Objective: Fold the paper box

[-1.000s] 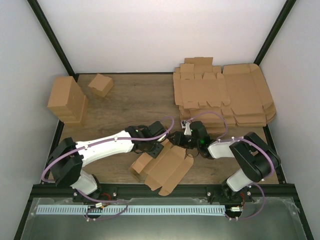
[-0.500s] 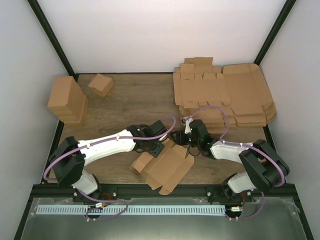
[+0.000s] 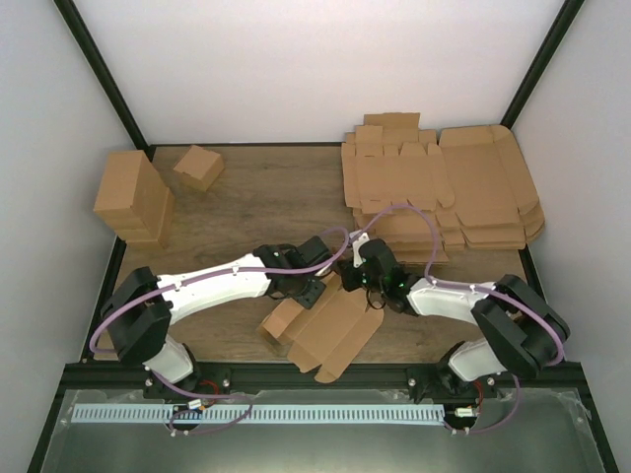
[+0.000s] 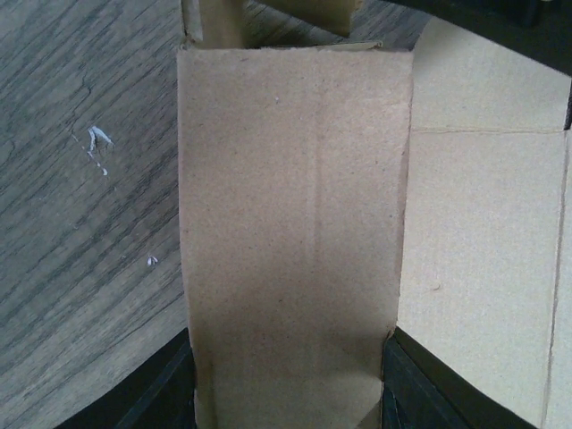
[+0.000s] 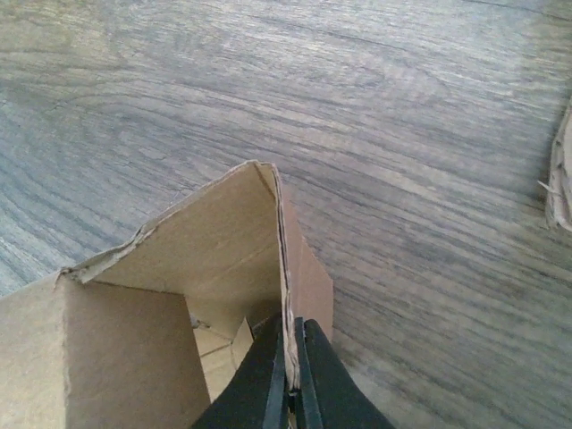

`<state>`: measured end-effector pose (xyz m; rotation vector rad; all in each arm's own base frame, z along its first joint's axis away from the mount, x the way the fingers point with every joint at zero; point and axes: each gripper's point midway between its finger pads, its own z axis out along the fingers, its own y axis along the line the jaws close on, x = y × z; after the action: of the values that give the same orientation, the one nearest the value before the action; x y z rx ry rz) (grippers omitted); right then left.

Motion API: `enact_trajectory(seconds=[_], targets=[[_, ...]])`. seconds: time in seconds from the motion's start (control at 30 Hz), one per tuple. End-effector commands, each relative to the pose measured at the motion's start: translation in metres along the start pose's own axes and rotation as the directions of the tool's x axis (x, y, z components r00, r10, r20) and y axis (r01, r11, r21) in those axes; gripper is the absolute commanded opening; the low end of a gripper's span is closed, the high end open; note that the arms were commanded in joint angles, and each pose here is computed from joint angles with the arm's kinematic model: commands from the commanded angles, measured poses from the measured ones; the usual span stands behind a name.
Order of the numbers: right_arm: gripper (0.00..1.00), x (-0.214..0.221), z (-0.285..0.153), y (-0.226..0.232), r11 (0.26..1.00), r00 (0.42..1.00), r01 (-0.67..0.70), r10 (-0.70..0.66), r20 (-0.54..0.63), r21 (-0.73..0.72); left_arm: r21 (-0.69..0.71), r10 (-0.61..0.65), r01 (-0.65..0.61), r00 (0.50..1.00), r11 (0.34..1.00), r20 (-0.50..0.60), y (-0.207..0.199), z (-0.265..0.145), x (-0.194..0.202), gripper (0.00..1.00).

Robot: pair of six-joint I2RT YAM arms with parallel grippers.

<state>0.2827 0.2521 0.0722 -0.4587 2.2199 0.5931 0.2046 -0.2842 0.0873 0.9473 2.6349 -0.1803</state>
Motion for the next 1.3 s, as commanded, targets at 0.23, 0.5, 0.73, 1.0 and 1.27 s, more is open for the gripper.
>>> enact_trajectory(seconds=[0.23,0.5,0.73,1.0,1.27], targets=[[0.01,-0.017,-0.036,0.013,0.999,0.999,-0.037,0.037,0.015,0.003,-0.01,-0.002,0.002,1.0,1.0,-0.017,-0.002,0.004,-0.002,0.5],[0.01,0.004,-0.04,0.028,0.983,0.985,-0.167,0.164,-0.046,-0.079,0.006,-0.017,0.017,1.0,1.0,-0.018,-0.005,0.003,-0.004,0.5],[0.01,0.011,-0.04,0.03,0.969,0.97,-0.235,0.229,-0.078,-0.075,0.015,-0.017,0.018,1.0,1.0,-0.021,-0.007,0.003,-0.005,0.5],[0.02,0.027,-0.041,0.052,0.953,0.962,-0.268,0.257,-0.093,-0.14,0.006,-0.012,0.012,0.999,1.0,-0.042,-0.011,0.007,-0.005,0.5],[0.1,0.029,-0.052,0.066,0.933,0.967,-0.253,0.249,-0.048,-0.257,0.038,-0.016,0.016,1.0,0.999,-0.023,-0.018,0.004,-0.011,0.5]])
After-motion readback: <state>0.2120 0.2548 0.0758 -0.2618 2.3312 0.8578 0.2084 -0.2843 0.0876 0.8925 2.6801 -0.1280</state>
